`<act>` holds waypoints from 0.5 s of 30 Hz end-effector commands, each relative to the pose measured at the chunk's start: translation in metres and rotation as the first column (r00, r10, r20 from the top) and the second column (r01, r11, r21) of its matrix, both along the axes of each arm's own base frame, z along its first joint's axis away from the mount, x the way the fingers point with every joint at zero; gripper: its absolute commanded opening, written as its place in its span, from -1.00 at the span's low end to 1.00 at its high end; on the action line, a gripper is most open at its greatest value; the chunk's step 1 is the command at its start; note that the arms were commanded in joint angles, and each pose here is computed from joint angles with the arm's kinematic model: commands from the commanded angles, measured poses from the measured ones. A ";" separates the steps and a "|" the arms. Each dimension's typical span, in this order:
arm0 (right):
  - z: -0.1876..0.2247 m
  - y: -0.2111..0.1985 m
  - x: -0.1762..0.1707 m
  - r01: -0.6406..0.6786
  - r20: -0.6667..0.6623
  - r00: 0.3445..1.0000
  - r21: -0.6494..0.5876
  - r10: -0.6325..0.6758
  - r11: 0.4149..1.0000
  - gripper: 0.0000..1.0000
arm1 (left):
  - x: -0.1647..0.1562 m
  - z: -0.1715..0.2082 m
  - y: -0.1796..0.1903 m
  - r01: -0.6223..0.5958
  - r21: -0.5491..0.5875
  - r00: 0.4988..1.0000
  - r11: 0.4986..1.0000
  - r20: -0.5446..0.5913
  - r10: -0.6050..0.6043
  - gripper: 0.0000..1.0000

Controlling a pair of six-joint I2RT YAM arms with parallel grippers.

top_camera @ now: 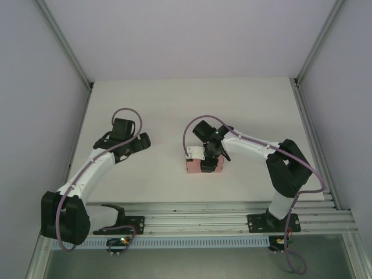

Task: Assemble paper box

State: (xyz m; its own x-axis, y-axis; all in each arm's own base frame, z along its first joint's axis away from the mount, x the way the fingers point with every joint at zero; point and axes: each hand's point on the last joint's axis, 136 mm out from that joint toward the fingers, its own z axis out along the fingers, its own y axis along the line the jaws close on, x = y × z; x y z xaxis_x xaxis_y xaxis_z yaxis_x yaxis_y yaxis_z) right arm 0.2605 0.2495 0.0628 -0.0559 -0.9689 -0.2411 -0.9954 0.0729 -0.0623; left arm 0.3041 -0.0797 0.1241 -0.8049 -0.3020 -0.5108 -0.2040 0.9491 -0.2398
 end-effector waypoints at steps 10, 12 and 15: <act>0.053 -0.002 0.054 0.043 0.370 0.928 -0.002 -0.039 0.999 -0.37 | -0.003 0.016 0.013 -0.029 0.034 0.998 0.999 0.055 0.028 1.00; 0.077 0.000 0.084 0.057 0.557 0.829 0.025 -0.061 0.998 -0.35 | -0.005 0.018 0.016 -0.040 0.036 0.997 0.999 0.067 0.038 1.00; 0.102 0.006 0.113 0.005 0.728 0.684 0.064 -0.050 0.998 -0.30 | -0.008 0.019 0.017 -0.046 0.024 0.996 0.999 0.083 0.044 1.00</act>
